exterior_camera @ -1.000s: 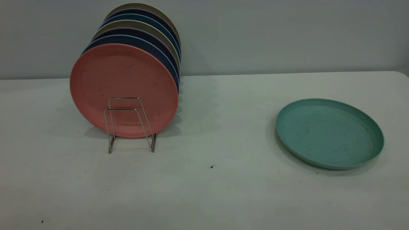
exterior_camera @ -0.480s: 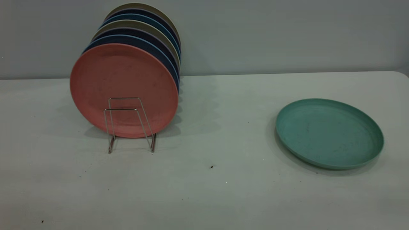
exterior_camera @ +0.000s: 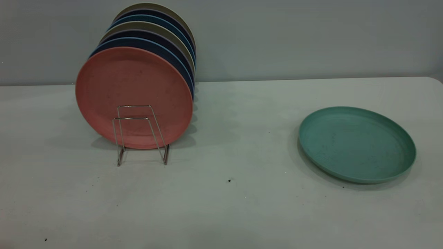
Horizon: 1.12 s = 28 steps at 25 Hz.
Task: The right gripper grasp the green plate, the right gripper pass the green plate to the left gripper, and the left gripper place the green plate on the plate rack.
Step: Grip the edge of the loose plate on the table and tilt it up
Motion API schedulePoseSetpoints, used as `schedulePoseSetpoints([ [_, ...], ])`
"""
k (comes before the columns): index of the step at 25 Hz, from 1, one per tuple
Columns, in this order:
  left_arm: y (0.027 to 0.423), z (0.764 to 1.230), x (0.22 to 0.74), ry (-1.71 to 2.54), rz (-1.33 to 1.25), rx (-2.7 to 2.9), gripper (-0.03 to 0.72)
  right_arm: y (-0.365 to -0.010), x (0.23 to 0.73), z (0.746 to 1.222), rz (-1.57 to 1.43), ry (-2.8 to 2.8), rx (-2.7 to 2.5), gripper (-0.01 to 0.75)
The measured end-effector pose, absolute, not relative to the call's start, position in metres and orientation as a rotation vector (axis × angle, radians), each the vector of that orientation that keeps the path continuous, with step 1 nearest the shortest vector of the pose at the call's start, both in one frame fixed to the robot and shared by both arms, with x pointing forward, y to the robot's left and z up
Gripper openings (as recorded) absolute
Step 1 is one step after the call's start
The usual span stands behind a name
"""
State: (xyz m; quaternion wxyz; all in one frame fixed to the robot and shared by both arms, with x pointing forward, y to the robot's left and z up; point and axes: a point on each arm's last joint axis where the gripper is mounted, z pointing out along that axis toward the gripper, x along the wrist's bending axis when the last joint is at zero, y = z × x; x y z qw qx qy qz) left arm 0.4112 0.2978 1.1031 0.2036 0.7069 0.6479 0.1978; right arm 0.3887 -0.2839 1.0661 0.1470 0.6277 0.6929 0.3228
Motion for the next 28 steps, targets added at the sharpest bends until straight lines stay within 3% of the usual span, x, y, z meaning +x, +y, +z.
schedulePoseSetpoints([
  [5, 0.294, 1.093, 0.469, 1.785, 0.488, 2.010, 0.578, -0.279, 0.437, 1.036, 1.022, 2.089, 1.884, 0.550],
  [12, 0.271, 1.054, 0.528, 1.673, 0.198, 2.023, 0.578, -0.283, 0.493, 0.974, 0.967, 2.101, 2.079, 0.546],
  [19, 0.209, 1.008, 0.569, 1.482, -0.031, 2.125, 0.578, -0.295, 0.546, 0.924, 0.870, 2.128, 2.222, 0.546],
  [28, 0.127, 0.946, 0.601, 1.386, -0.182, 2.198, 0.578, -0.344, 0.600, 0.870, 0.855, 2.015, 2.436, 0.546],
])
